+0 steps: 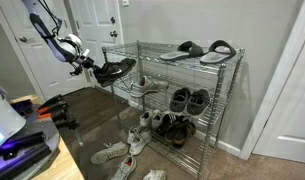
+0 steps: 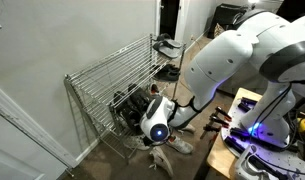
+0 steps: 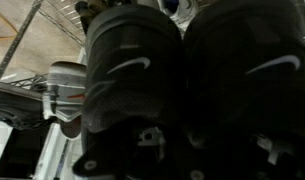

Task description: Move the two left black shoes from the second rack to the top rack

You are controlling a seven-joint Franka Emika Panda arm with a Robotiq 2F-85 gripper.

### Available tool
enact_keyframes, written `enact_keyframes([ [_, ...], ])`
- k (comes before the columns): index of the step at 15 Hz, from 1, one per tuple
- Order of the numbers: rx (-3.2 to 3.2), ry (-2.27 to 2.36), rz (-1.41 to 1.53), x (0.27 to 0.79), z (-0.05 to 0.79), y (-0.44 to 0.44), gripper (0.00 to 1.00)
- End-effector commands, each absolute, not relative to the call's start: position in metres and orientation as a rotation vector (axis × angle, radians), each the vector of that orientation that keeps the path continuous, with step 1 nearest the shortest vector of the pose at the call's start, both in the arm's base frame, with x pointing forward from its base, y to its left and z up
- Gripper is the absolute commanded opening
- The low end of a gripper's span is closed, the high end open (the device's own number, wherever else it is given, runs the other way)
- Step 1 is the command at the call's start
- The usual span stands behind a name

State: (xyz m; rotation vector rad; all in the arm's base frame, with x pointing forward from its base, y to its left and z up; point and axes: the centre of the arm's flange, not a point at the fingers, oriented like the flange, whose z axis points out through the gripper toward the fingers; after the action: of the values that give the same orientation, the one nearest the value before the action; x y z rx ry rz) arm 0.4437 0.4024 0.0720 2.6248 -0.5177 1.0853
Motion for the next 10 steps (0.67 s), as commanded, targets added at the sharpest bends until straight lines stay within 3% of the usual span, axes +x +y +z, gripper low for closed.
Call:
enact_keyframes([
  [1,2.517,-0.624,1.044,0.395,0.115,0.389,0.06],
  [10,2.525,-0.658,0.753,0.321,0.147,0.384,0.06],
])
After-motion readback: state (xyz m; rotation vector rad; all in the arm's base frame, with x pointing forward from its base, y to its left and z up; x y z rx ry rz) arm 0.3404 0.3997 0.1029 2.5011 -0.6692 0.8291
